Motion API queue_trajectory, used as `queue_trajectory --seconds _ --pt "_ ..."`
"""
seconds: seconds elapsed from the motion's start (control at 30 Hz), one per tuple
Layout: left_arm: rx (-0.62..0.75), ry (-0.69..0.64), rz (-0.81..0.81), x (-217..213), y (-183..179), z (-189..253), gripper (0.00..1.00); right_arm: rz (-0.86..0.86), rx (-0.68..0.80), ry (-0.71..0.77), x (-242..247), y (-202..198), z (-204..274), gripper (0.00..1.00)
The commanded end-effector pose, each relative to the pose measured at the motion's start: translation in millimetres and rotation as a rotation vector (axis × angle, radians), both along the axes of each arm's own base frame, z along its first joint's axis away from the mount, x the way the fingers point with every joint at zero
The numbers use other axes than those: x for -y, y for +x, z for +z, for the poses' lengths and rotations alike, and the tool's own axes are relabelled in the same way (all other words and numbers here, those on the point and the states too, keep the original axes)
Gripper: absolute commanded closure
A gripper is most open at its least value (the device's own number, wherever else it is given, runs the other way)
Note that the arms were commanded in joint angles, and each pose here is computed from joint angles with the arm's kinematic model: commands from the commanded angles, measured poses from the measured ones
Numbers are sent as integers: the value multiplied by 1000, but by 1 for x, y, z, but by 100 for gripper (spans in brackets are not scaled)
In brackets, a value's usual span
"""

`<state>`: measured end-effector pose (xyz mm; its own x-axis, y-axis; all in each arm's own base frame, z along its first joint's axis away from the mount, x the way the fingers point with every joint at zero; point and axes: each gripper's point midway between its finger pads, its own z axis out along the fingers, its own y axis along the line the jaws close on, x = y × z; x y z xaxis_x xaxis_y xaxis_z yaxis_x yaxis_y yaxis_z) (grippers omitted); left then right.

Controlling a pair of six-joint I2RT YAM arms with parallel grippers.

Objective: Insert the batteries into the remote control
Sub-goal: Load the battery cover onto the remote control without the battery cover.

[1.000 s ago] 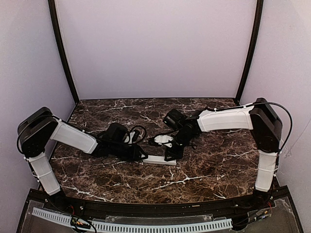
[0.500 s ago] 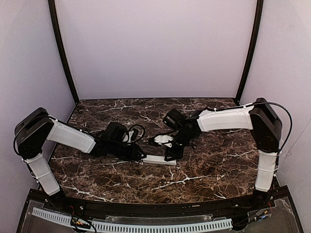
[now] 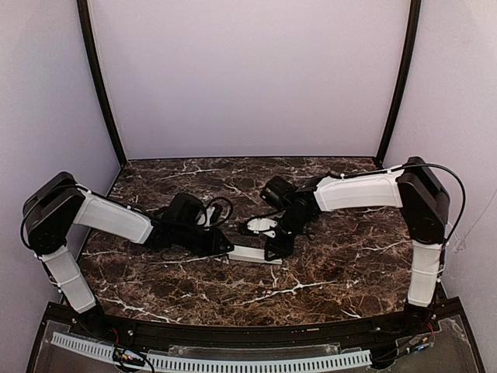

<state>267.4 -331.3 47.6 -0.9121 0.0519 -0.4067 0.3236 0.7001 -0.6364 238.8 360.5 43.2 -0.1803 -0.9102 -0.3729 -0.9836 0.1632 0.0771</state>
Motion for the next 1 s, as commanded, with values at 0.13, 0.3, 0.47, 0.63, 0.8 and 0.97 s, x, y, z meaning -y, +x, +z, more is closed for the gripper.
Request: queue_trajectory --seconds 0.13,0.3,0.47,0.63,0.8,0.97 --pt "-4 25 -19 4 1 -4 87 -19 -11 -60 11 2 -13 62" --pt "-26 43 -16 2 -1 -13 89 -19 -1 -55 10 4 -11 60" --pt "-25 64 -1 -4 -2 -13 94 -21 -2 -50 8 5 -11 54" --pt "-12 66 13 -9 -3 -8 99 -17 -1 -43 6 6 -8 52" --pt "-1 50 29 -12 -1 -4 100 -20 8 -45 7 6 -6 50" --pt "-20 -31 53 -13 2 3 100 -20 20 -32 6 8 0 42"
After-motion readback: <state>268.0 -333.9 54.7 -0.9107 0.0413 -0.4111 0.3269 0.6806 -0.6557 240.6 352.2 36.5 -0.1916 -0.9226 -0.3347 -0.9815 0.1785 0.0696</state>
